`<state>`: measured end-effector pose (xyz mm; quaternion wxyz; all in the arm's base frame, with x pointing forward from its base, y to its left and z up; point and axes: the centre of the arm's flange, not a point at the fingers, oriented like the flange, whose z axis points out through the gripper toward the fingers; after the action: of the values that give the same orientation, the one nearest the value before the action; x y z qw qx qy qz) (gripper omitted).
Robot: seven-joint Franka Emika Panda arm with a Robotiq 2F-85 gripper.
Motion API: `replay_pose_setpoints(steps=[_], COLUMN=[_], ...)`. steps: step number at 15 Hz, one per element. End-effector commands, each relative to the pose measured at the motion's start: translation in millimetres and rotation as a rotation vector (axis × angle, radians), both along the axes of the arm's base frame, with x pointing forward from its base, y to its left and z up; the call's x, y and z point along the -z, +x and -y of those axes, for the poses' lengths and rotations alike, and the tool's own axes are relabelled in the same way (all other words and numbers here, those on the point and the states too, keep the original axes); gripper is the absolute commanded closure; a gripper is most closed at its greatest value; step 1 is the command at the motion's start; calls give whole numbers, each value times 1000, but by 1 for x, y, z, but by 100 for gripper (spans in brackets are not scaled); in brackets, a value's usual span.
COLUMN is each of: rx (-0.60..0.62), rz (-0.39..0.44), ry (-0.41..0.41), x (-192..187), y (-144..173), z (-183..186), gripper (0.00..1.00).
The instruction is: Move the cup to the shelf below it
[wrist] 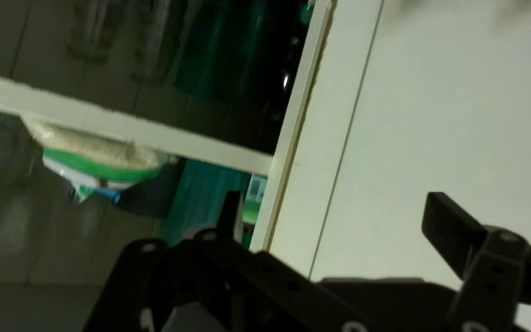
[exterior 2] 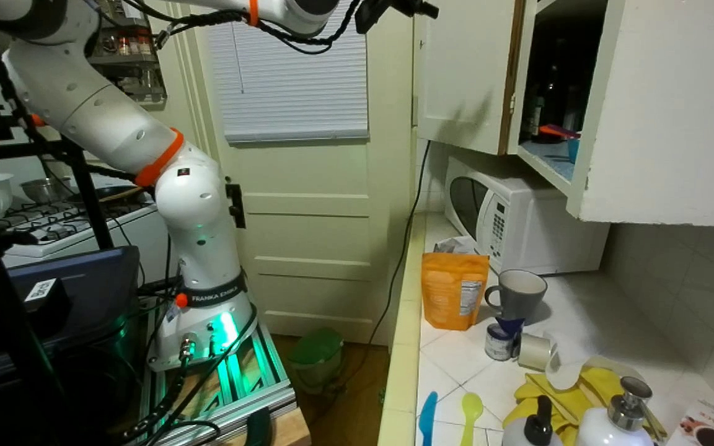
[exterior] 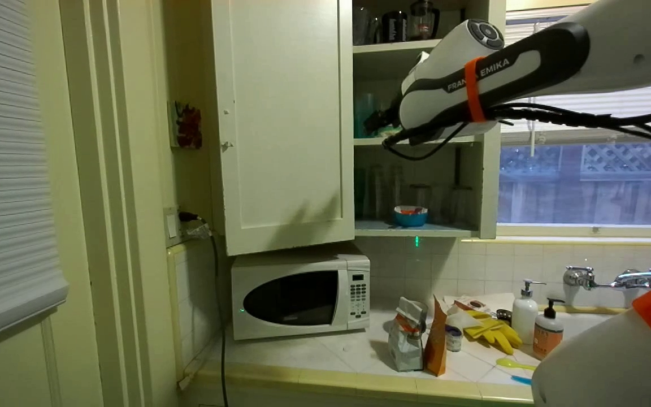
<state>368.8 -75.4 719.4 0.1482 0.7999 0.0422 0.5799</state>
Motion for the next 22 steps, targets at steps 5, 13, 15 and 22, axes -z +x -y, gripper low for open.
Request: replay_pose_setpoints(steps=[5,13,15,22], rx=[83,50,62,131], rz=[145,206,240,258], ry=[15,-44,-76,-53], x=[-19,-22,-15,-5], y=[18,11,21,28], z=[25,65,73,99], gripper=[0,0,0,0])
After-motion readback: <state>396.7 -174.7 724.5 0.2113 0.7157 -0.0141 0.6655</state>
